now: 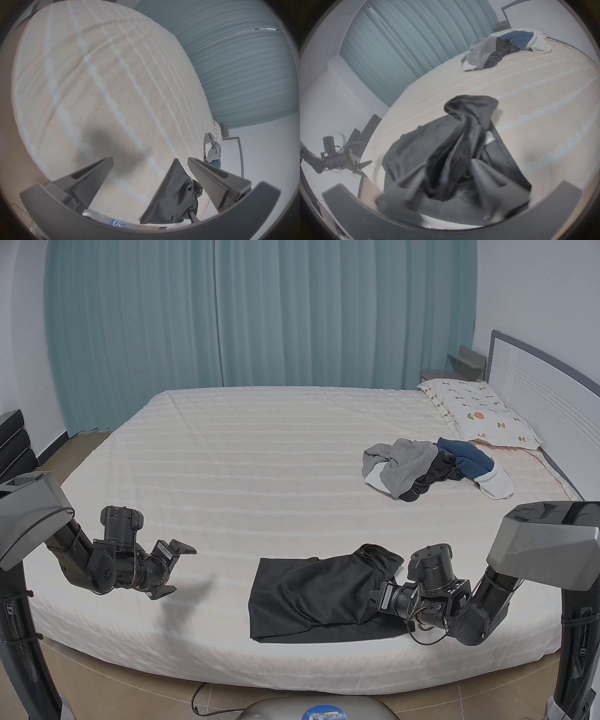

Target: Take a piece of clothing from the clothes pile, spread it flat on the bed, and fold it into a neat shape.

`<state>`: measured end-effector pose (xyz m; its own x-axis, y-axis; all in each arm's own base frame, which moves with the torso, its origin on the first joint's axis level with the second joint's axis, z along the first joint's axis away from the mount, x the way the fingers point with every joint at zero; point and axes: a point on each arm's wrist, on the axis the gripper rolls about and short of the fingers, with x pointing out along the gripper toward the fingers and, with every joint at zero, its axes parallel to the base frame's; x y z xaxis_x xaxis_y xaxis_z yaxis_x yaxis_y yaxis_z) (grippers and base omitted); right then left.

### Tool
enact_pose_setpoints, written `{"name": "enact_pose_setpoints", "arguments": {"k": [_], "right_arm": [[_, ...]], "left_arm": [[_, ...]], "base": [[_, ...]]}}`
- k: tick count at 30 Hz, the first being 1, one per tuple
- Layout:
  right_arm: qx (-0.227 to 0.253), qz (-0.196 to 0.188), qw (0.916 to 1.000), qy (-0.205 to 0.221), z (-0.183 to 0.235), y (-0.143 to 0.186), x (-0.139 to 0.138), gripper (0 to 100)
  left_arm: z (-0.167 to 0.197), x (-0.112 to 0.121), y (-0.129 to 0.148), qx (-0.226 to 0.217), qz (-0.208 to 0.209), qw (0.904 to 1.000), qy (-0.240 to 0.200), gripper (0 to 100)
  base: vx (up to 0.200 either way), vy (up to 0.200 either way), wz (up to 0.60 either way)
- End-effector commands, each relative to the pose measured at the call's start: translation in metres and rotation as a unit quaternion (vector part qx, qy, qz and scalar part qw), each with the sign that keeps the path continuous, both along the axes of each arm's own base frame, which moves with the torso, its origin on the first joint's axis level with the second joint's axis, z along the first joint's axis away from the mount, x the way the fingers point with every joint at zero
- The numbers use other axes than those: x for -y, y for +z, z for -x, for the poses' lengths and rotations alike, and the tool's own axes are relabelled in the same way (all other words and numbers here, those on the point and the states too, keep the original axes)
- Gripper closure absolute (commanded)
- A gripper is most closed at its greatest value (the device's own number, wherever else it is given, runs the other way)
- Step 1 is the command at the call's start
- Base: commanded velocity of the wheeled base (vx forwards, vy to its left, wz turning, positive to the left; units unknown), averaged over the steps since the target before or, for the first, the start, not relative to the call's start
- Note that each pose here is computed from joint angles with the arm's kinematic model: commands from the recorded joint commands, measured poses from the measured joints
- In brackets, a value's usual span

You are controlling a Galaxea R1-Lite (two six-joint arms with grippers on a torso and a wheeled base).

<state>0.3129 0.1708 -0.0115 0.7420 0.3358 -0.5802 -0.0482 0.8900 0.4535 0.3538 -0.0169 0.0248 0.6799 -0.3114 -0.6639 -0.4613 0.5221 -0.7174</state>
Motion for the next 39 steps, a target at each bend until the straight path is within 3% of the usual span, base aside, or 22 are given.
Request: {"name": "enact_pose_setpoints", "arguments": {"k": [1,8,16,17,22,25,30,35,39], "right_arm": [[-0.006,0.024,0.9997,-0.003,0.01,0.004,0.019,100],[-0.026,0.066,0.9975,0.005,0.022,-0.001,0.043,100],[-0.048,0.085,0.9951,0.014,0.021,-0.022,0.046,100],[-0.048,0.086,0.995,0.015,0.021,-0.022,0.046,0],[-0.03,0.079,0.9963,0.016,0.022,-0.009,0.047,0],[0.0,0.054,0.9985,-0.009,0.014,0.012,0.055,0],[0.03,-0.021,0.9984,-0.043,-0.003,0.033,0.062,0],[0.012,-0.089,0.9936,-0.069,-0.028,0.017,0.053,0],[0.011,-0.093,0.9933,-0.069,-0.047,-0.001,0.045,0]], "left_arm": [[0.0,0.0,-0.001,-0.001,0.0,1.0,0.0,0],[0.0,0.0,-0.001,0.0,-0.001,1.0,-0.001,0],[-0.001,0.0,-0.002,-0.002,-0.001,1.0,-0.001,0],[-0.001,0.0,-0.002,-0.002,-0.002,1.0,-0.001,0],[-0.001,0.0,-0.002,-0.002,-0.002,1.0,0.0,0],[-0.001,0.0,-0.002,-0.002,-0.008,0.9999,0.007,0],[0.0,0.001,-0.003,-0.004,-0.008,1.0,0.003,0],[-0.001,0.003,-0.004,-0.004,-0.011,0.9999,0.002,0],[-0.002,0.004,-0.006,-0.006,-0.02,0.9997,0.011,0]], "base": [[0.0,0.0,0.0],[0.0,0.0,0.0],[0.0,0.0,0.0],[0.0,0.0,0.0],[0.0,0.0,0.0],[0.0,0.0,0.0],[0.16,0.0,0.0],[0.2,0.0,0.0],[0.0,0.0,0.0]]}}
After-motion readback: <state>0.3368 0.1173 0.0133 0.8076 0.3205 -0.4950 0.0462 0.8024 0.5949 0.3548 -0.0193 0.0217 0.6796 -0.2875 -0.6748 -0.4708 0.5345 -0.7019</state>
